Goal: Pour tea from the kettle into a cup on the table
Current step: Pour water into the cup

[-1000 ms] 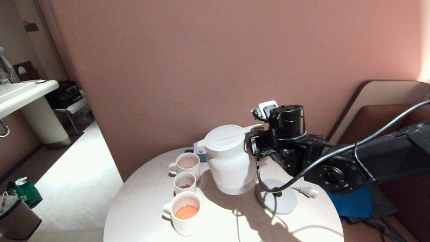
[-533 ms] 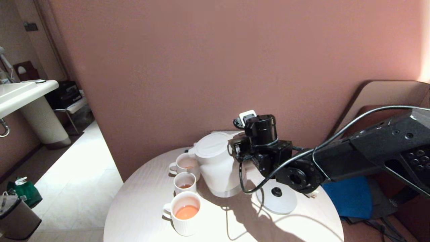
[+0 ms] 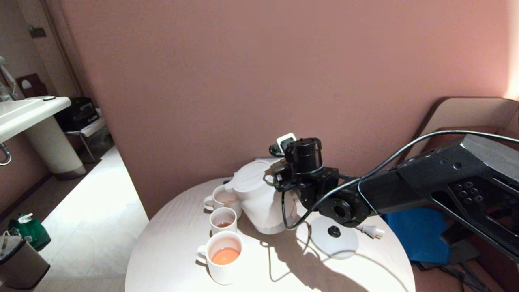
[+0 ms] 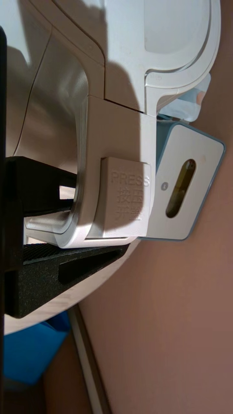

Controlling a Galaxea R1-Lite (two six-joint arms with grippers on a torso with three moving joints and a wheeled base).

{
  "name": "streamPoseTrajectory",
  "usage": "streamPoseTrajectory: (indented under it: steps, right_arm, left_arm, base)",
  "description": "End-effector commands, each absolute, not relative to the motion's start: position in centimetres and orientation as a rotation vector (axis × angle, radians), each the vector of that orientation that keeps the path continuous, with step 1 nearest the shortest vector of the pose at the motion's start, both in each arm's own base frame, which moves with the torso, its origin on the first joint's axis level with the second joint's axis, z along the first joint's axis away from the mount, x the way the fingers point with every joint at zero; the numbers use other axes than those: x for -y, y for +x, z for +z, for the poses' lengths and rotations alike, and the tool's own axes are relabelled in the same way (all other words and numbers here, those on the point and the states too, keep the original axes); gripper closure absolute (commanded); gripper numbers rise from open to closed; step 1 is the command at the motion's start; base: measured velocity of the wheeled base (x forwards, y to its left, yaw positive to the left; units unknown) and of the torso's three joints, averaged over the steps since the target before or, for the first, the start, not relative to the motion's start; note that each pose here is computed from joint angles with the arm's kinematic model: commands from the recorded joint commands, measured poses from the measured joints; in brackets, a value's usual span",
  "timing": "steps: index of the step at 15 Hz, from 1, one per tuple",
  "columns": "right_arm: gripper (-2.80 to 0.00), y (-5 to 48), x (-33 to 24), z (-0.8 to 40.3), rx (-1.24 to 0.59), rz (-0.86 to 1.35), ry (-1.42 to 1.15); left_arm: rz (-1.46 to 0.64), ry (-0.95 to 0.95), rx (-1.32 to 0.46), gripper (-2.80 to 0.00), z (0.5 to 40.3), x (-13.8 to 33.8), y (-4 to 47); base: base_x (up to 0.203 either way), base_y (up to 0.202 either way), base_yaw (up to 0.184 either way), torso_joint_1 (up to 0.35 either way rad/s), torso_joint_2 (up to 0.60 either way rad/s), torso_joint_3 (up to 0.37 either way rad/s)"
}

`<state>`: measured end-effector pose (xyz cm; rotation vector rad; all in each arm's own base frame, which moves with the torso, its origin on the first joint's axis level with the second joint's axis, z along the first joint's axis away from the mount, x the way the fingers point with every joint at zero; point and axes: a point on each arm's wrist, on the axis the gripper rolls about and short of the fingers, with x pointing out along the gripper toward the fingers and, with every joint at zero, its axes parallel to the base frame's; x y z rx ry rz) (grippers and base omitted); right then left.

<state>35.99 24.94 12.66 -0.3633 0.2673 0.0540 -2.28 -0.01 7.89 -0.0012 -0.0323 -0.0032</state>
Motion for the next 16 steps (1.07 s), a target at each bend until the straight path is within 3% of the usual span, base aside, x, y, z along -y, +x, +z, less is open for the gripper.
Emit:
streamPoseTrajectory:
  steps: [1,16]
  right_arm:
    - [0.0,36.5,-25.3,12.5,-0.258,0.052,-0.385]
    - [0.0,38.8,-26.3,14.4,-0.199,0.043,-0.612]
  left_arm:
    - [-0.003,-0.001,0.032,0.0,7.9,0.0,-2.3]
    - [-0.003,-0.001,0.032,0.0,7.9,0.0,-2.3]
  base:
    - [0.0,0.0,0.0,0.0,0.0,0.0]
    - [0.0,0.0,0.0,0.0,0.0,0.0]
